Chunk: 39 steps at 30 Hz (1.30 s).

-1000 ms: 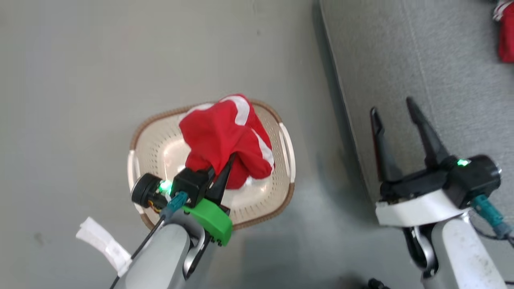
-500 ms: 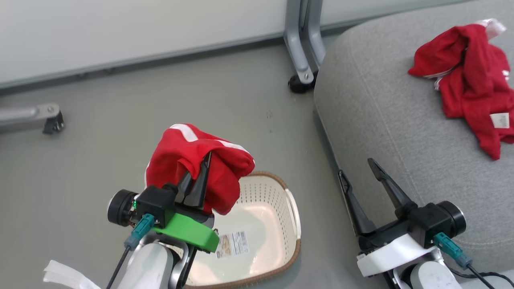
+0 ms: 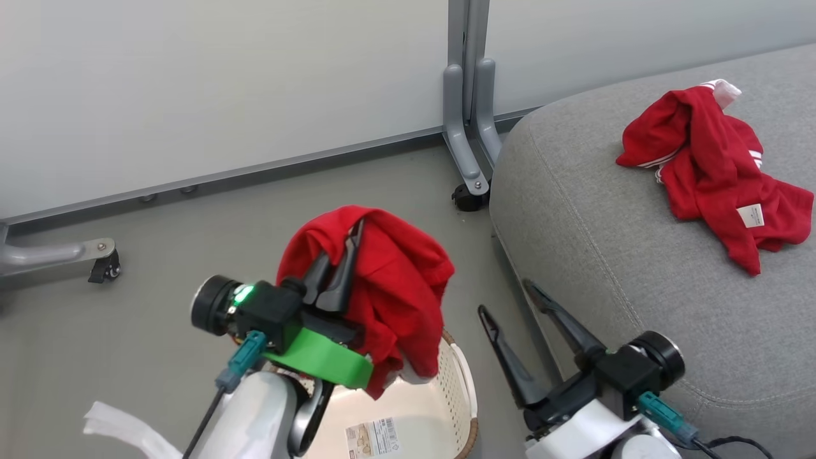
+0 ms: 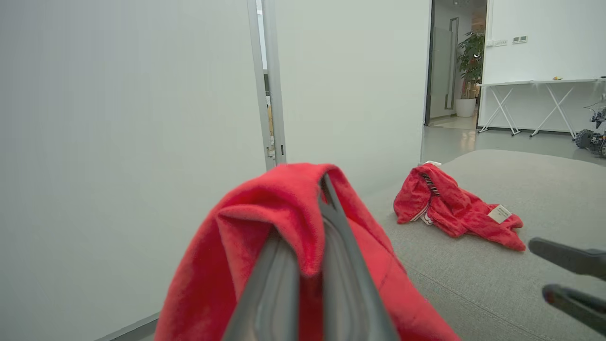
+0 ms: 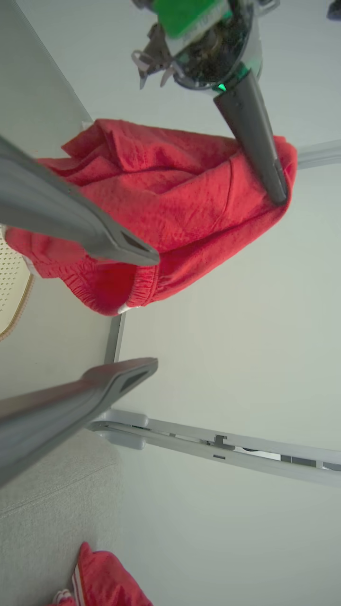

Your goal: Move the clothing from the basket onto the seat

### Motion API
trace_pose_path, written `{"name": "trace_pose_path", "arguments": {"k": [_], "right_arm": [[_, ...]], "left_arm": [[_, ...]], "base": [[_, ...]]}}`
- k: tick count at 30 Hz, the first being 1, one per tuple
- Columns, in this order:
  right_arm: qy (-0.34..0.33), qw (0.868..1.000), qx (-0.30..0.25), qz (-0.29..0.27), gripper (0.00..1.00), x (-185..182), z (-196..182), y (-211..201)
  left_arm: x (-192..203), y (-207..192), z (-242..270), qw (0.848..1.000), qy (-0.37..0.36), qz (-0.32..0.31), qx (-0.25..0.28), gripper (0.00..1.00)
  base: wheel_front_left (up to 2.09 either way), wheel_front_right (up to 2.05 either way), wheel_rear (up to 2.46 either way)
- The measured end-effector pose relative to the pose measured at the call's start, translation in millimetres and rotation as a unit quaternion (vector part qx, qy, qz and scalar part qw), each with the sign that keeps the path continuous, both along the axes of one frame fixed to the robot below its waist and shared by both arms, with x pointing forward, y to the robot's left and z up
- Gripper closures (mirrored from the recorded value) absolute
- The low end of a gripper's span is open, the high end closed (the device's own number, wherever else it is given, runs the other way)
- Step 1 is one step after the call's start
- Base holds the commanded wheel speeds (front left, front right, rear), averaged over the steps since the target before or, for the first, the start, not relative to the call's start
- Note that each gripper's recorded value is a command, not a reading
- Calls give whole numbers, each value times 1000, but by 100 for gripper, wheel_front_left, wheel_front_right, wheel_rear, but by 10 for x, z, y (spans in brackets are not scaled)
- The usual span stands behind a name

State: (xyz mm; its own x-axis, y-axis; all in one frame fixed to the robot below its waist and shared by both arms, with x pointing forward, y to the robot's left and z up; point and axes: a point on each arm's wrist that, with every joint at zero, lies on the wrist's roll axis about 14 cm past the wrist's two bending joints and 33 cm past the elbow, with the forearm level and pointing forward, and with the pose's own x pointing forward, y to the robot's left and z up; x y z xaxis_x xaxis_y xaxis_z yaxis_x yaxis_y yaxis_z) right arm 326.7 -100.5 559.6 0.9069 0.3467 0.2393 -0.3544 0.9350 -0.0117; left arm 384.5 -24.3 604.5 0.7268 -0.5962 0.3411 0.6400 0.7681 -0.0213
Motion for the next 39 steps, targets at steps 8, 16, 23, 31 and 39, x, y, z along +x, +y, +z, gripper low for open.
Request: {"name": "trace_pose_path", "arguments": {"k": [8,16,23,31,39], "right_arm": [[-33,998,17,52,0,72,261,333],[-27,998,15,61,0,223,248,438],[25,999,5,47,0,304,-91,370],[59,997,13,42,100,315,-283,349],[67,997,16,41,100,298,-326,323]], "left_arm": [[-134,-317,74,999,-17,-50,12,100],[-313,-630,143,995,-22,-101,9,100],[-402,-760,200,992,-30,-121,13,100],[-397,-779,106,992,-16,-120,23,100],[-332,-731,-43,994,4,-106,38,100]], "base": [[0,0,0],[0,0,0],[0,0,0],[0,0,0],[0,0,0]]}}
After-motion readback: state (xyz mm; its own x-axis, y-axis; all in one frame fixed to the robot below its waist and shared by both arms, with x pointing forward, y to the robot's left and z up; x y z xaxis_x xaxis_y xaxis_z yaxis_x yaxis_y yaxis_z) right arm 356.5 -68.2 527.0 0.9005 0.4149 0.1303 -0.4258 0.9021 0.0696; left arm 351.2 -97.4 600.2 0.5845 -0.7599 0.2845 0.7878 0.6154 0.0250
